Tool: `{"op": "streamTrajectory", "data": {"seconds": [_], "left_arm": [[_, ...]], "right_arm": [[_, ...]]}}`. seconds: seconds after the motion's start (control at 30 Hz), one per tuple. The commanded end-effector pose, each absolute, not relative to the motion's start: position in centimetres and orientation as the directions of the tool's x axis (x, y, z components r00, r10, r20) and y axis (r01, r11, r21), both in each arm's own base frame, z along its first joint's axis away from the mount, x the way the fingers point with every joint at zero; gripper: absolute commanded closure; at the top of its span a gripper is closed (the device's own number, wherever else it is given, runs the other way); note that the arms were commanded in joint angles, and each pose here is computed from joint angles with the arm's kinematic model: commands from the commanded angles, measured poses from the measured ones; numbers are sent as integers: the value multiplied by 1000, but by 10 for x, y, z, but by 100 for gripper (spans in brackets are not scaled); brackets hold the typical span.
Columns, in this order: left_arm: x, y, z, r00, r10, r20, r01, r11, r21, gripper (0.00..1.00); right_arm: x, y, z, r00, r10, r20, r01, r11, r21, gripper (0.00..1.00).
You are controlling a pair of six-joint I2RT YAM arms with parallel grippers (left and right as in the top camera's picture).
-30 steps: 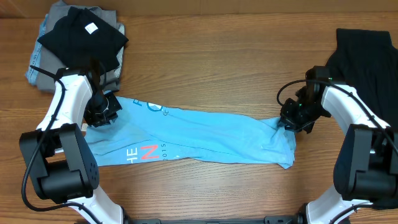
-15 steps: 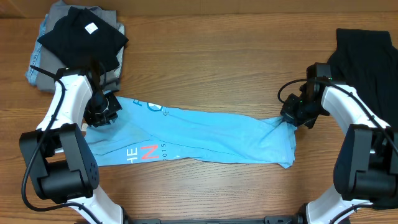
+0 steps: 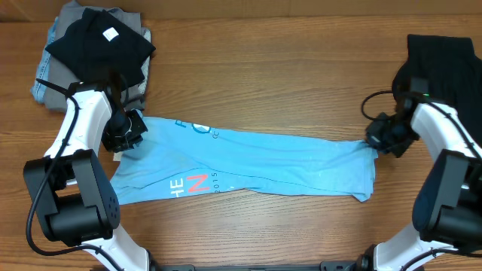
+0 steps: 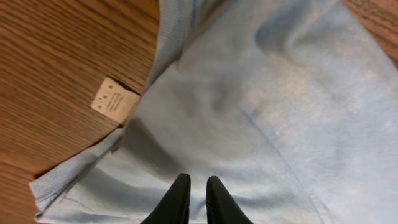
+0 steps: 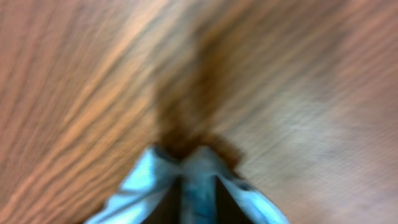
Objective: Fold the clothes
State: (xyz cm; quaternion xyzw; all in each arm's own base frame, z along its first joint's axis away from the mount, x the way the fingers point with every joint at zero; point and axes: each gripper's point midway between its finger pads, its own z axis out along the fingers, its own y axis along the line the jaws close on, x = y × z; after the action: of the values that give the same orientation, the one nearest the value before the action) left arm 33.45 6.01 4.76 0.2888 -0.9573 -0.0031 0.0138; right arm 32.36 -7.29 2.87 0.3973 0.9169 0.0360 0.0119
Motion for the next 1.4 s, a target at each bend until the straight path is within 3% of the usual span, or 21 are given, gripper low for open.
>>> {"op": "streamTrajectory", "data": {"seconds": [0.0, 0.07, 0.23, 0.33, 0.37, 0.4, 0.43, 0.47, 0.8, 1.1, 1.27, 1.37], "left_arm": [[349, 53, 61, -837, -547, -3, -546, 836, -58, 87], [356, 50, 69, -837, -546, -18, -543, 835, -92, 87], [373, 48, 104, -832, -544, -108, -526, 836, -156, 86], [380, 48, 150, -810, -540, -228, -501, 840, -209, 76], [380, 47, 159, -805, -539, -249, -494, 840, -224, 57], [380, 45, 169, -799, -538, -269, -483, 841, -245, 27], [380, 43, 176, -795, -536, -282, -474, 841, -262, 4], [380, 40, 182, -793, -535, -292, -463, 841, -281, 0], [374, 26, 200, -800, -522, -297, -418, 839, -349, 0], [374, 27, 199, -802, -517, -298, -414, 842, -347, 0], [372, 26, 198, -805, -518, -290, -417, 841, -344, 0], [371, 26, 198, -806, -518, -286, -418, 841, -343, 0]], "right_arm": [[330, -88, 46, -673, 740, -27, 737, 672, 72, 30], [327, -90, 52, -672, 740, -14, 738, 671, 63, 16], [325, -91, 70, -660, 751, 17, 750, 658, 65, 16], [326, -82, 85, -658, 751, 61, 752, 651, 104, 12], [327, -80, 86, -658, 750, 68, 752, 649, 116, 10], [328, -78, 86, -658, 749, 73, 751, 648, 128, 3], [330, -77, 87, -658, 749, 75, 751, 645, 139, 0], [331, -77, 87, -658, 749, 71, 750, 645, 144, 0], [319, -89, 96, -629, 772, 94, 777, 618, 120, 0], [269, -128, 131, -521, 852, 57, 854, 519, 41, 0], [261, -133, 136, -542, 839, 53, 840, 540, 50, 0], [257, -117, 127, -579, 806, 123, 815, 571, 98, 0]]}}
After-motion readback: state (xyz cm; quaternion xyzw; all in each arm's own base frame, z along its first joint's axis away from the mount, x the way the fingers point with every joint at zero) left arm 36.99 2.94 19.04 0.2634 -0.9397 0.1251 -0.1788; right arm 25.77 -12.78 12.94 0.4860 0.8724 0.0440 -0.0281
